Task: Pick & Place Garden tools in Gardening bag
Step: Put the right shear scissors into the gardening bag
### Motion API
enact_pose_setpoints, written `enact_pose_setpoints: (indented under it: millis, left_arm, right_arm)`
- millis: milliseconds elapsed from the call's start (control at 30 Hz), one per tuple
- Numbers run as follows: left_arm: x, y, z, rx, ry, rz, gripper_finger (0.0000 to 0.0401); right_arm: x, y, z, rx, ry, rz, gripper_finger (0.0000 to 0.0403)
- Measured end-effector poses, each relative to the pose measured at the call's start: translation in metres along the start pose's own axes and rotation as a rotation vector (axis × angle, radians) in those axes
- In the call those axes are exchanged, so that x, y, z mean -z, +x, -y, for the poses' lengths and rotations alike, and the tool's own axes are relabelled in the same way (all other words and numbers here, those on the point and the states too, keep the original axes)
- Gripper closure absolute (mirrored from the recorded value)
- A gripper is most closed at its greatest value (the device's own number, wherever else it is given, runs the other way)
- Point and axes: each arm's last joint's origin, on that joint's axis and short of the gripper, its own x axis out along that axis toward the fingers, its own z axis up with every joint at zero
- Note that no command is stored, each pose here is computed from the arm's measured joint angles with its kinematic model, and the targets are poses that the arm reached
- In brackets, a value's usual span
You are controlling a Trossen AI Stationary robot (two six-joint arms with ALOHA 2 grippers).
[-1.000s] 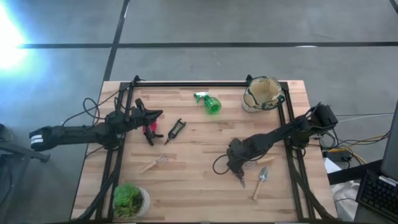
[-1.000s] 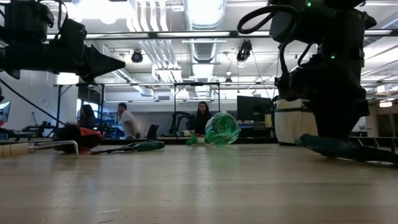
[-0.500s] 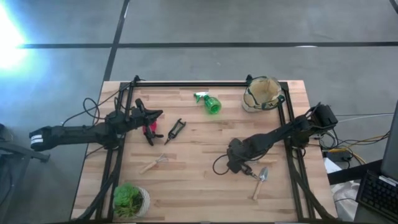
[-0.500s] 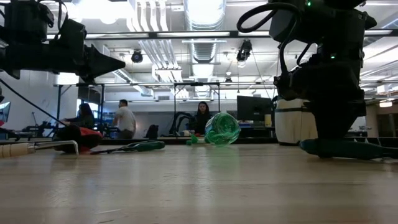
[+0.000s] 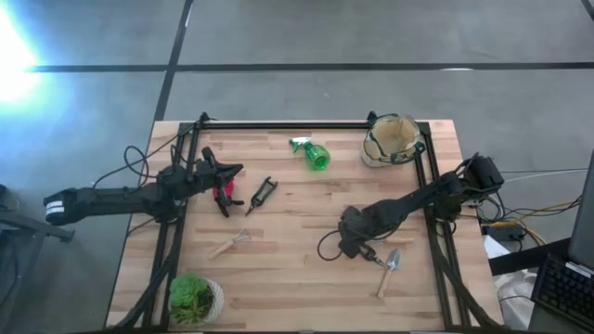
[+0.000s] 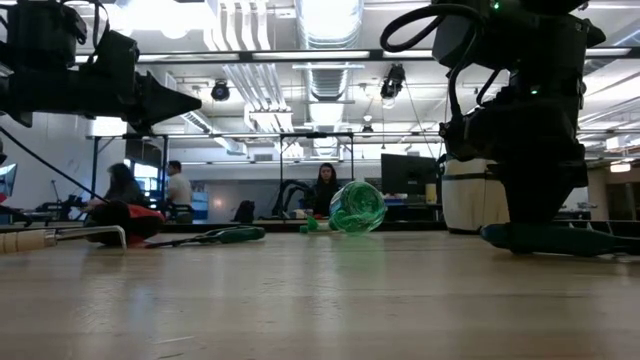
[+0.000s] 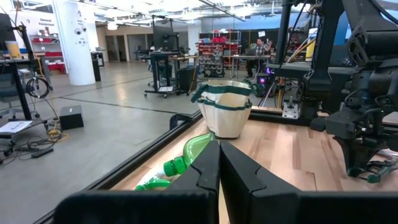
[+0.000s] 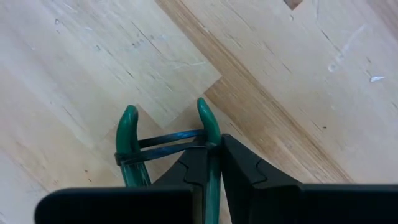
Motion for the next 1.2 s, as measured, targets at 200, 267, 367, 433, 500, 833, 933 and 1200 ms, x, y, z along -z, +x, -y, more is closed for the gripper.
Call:
enact_pose_setpoints:
  millis: [200, 267, 367, 433, 500, 833, 933, 1200]
  left_arm:
    - [0.000, 0.000, 0.000, 0.000, 0.000, 0.000, 0.0387]
    - [0.000, 0.000, 0.000, 0.000, 0.000, 0.000, 0.0387]
    - [0.000, 0.000, 0.000, 0.000, 0.000, 0.000, 0.0387]
    - [0.000, 0.000, 0.000, 0.000, 0.000, 0.000, 0.0387]
    - [0.000, 0.000, 0.000, 0.000, 0.000, 0.000, 0.0387]
    - [0.000, 0.000, 0.000, -0.002, 0.000, 0.000, 0.0387]
    - [0.000, 0.000, 0.000, -0.002, 0.002, 0.000, 0.0387]
    - [0.000, 0.000, 0.000, -0.003, 0.003, 0.000, 0.0387]
  right_arm:
    - [0.000, 0.000, 0.000, -0.004, -0.005, 0.002, 0.0385]
    - [0.000, 0.000, -0.001, -0.007, -0.013, 0.005, 0.0385]
    - [-0.002, -0.002, -0.003, -0.014, -0.028, 0.011, 0.0385]
    - [-0.005, -0.003, -0.006, -0.025, -0.042, 0.023, 0.0384]
    - [-0.009, -0.006, -0.011, -0.042, -0.058, 0.063, 0.0384]
    - [-0.030, -0.028, -0.029, -0.073, -0.174, 0.176, 0.0384]
    - [-0.036, -0.035, -0.033, -0.077, -0.212, 0.212, 0.0384]
    - [-0.052, -0.054, -0.043, -0.083, -0.305, 0.289, 0.0383]
